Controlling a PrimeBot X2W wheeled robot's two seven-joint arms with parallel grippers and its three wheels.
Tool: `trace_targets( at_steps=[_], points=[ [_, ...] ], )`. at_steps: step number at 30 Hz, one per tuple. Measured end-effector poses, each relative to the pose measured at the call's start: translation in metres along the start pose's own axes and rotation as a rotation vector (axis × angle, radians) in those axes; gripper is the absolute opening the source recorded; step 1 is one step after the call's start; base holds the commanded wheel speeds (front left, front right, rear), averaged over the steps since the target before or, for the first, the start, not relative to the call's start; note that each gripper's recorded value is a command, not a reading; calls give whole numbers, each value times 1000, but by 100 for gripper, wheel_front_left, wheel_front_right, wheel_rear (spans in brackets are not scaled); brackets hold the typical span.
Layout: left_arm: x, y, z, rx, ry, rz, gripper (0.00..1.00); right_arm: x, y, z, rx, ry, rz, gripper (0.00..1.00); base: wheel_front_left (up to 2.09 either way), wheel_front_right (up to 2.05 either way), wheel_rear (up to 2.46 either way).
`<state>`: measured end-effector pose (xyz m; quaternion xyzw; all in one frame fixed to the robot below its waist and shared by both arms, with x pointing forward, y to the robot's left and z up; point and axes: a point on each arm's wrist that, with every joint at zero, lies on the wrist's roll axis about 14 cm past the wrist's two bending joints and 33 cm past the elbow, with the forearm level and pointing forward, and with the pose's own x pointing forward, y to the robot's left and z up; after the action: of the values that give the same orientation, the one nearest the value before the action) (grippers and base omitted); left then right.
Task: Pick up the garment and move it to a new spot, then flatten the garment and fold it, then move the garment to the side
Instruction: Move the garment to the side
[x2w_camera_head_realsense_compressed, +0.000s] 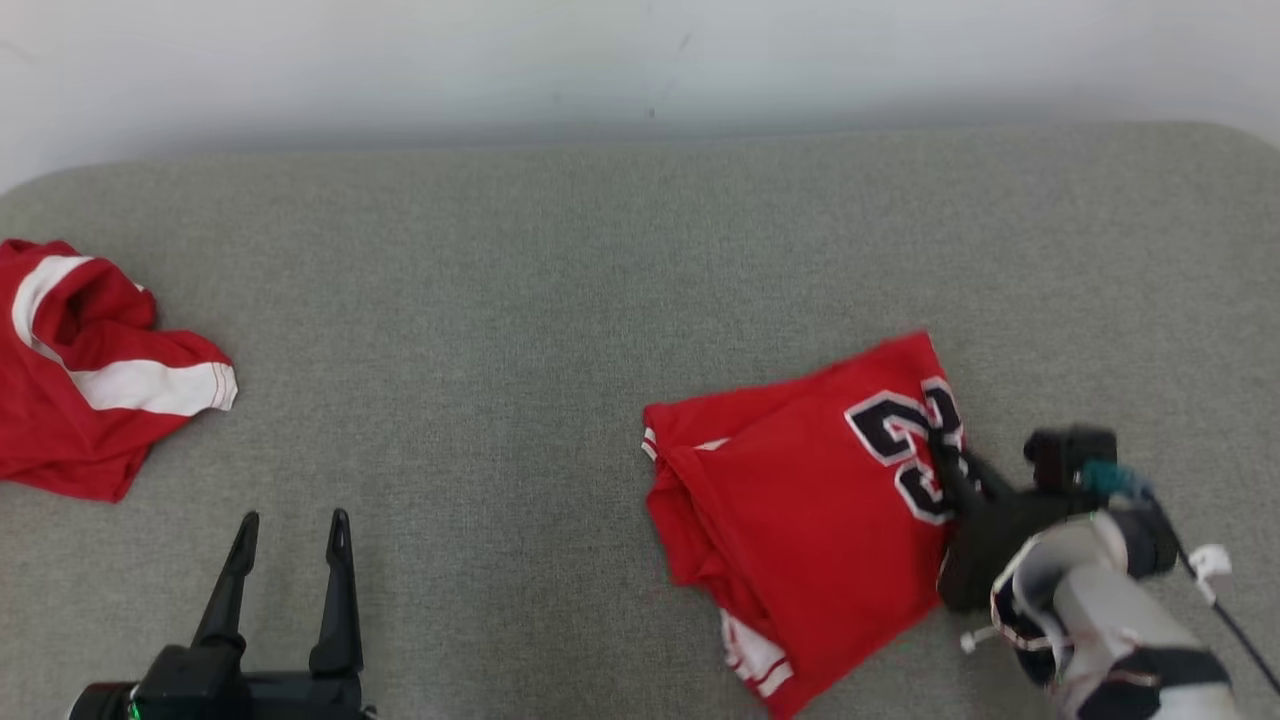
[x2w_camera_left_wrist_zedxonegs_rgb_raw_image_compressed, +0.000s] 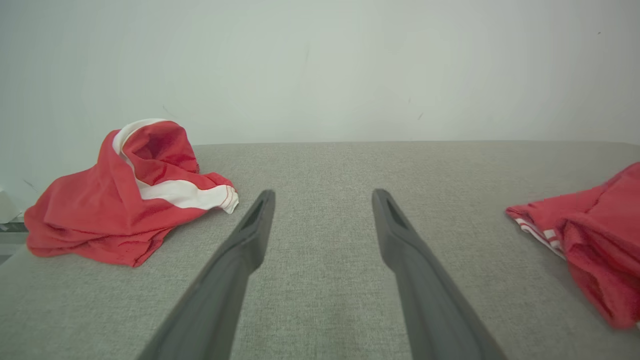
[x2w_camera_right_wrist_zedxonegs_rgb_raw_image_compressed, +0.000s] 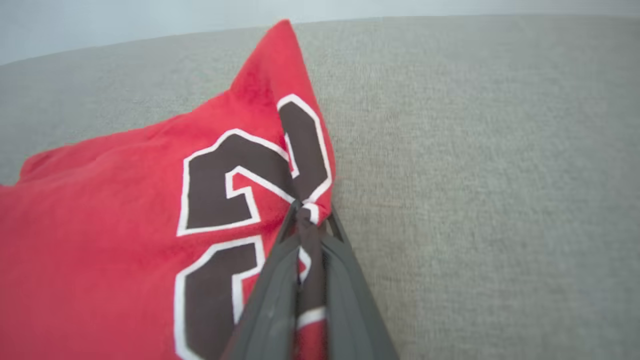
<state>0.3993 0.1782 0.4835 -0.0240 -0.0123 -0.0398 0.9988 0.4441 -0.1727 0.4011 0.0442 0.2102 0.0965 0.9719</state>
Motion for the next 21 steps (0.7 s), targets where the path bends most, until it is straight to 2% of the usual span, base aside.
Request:
trace_targets(
  at_steps=[3, 12, 16, 21],
  points=[
    [10, -2, -3, -1, 1, -7, 100, 19, -5, 29, -28, -45, 6, 0, 0, 0, 0],
    [50, -8, 2, 18, -53, -37, 100, 68, -57, 96, -124, -131, -66, 0, 0, 0, 0],
    [69, -18, -2, 23, -71, -73, 100, 75, -94, 116, -182, -153, -127, 0, 0, 0, 0],
    [94, -38, -17, 20, -71, -146, 100, 66, -151, 121, -206, -148, -237, 0, 0, 0, 0]
  ],
)
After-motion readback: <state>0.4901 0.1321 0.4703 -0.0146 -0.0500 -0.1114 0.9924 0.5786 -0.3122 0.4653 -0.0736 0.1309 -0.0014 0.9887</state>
